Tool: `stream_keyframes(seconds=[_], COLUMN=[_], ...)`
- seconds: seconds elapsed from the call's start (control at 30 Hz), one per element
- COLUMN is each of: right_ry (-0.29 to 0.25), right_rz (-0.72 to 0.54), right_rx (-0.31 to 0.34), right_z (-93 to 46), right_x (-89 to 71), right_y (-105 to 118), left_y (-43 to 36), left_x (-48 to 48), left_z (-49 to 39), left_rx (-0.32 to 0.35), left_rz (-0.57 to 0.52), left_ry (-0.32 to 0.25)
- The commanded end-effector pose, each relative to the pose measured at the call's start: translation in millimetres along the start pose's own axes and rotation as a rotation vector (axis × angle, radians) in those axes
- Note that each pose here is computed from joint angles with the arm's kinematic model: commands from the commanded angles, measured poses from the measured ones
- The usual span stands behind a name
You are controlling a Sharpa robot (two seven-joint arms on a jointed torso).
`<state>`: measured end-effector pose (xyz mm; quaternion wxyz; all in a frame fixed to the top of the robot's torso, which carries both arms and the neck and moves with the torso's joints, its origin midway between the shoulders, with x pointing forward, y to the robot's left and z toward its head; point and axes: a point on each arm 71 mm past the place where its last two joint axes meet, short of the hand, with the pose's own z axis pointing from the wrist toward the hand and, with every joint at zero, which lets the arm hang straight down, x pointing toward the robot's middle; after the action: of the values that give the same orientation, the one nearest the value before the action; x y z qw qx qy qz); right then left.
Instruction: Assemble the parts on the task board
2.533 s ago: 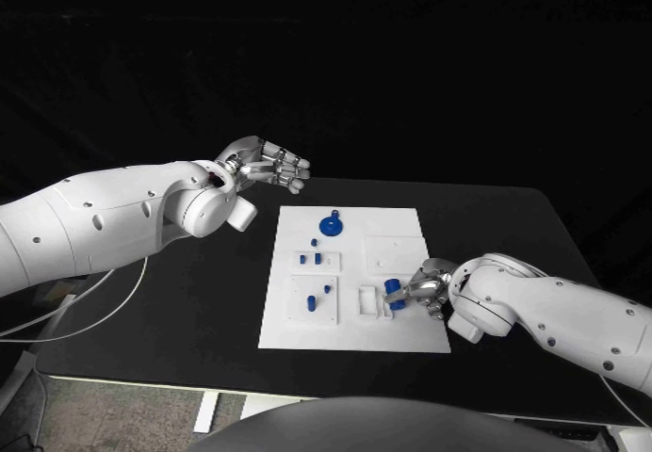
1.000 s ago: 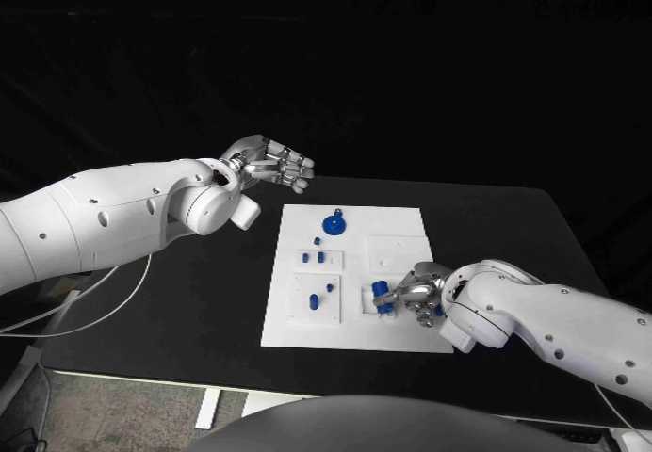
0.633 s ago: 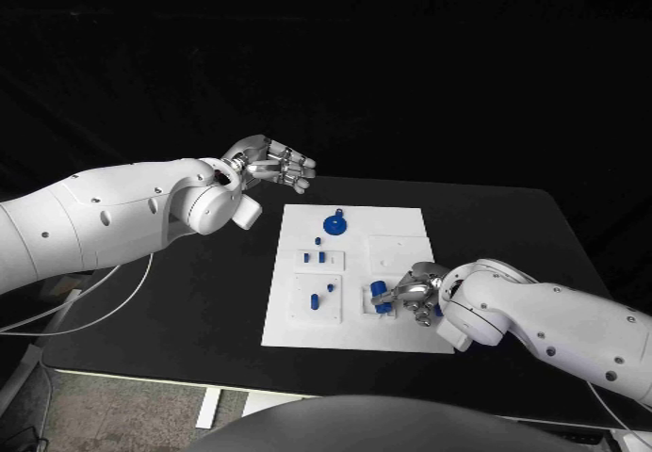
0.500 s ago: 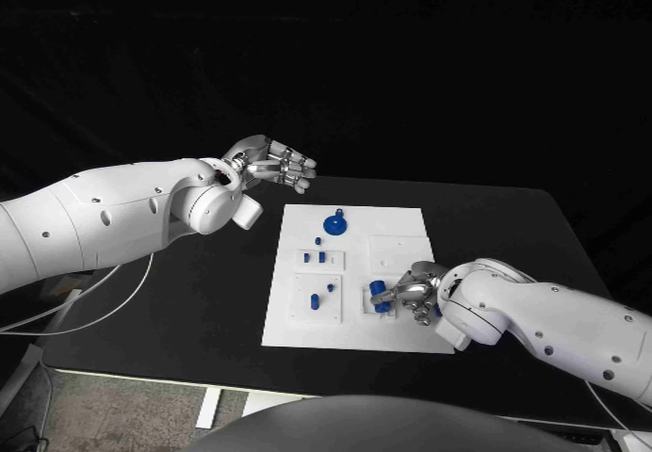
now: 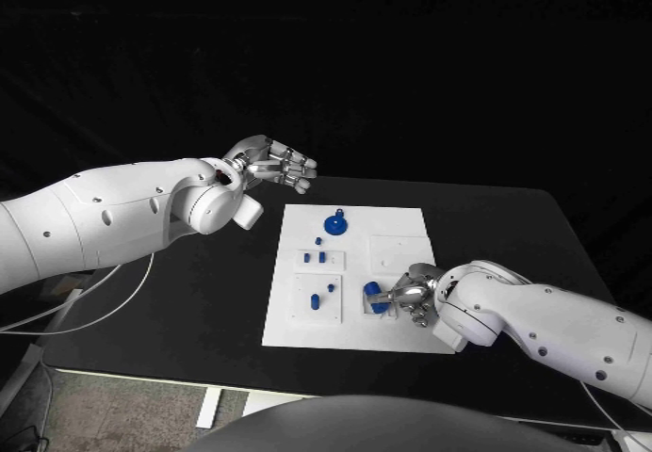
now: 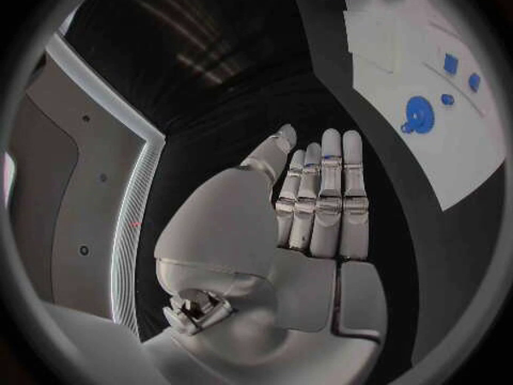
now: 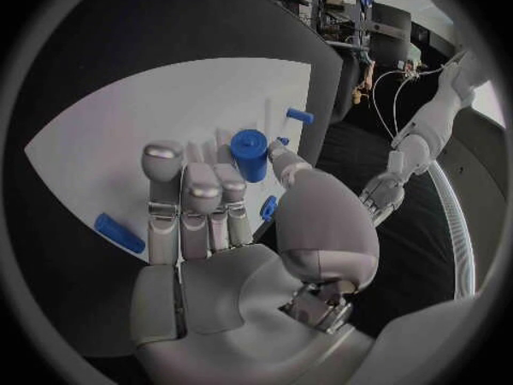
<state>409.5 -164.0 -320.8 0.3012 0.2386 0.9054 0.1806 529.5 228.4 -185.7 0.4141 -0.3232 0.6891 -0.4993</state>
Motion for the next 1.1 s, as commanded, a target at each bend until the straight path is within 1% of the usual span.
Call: stream_keyframes(seconds=[0.03, 0.4, 0.67, 0.83, 1.1], right_ry=[0.009, 0.003, -0.002, -0.012, -0.033], right_rz=[-0.025, -0.021, -0.018, -0.023, -0.026], right_rx=[0.013, 0.008, -0.008, -0.029, -0.076], right_z=[1.4, 1.4, -0.6, -3.2, -12.3], right_x=[3.0, 2.9, 2.8, 1.5, -3.4], right_y=[-2.5, -2.8, -2.3, -2.6, -4.9], left_y=[-1.3, -1.1, -1.0, -0.9, -0.4], left_x=[2.0, 1.6, 1.5, 1.4, 0.2], left_z=[0.3, 0.1, 0.1, 0.0, -0.9], left_rx=[0.006, 0.004, 0.003, 0.002, 0.001], left_rz=[-0.009, -0.009, -0.009, -0.009, -0.009], left_ry=[0.014, 0.014, 0.014, 0.014, 0.011])
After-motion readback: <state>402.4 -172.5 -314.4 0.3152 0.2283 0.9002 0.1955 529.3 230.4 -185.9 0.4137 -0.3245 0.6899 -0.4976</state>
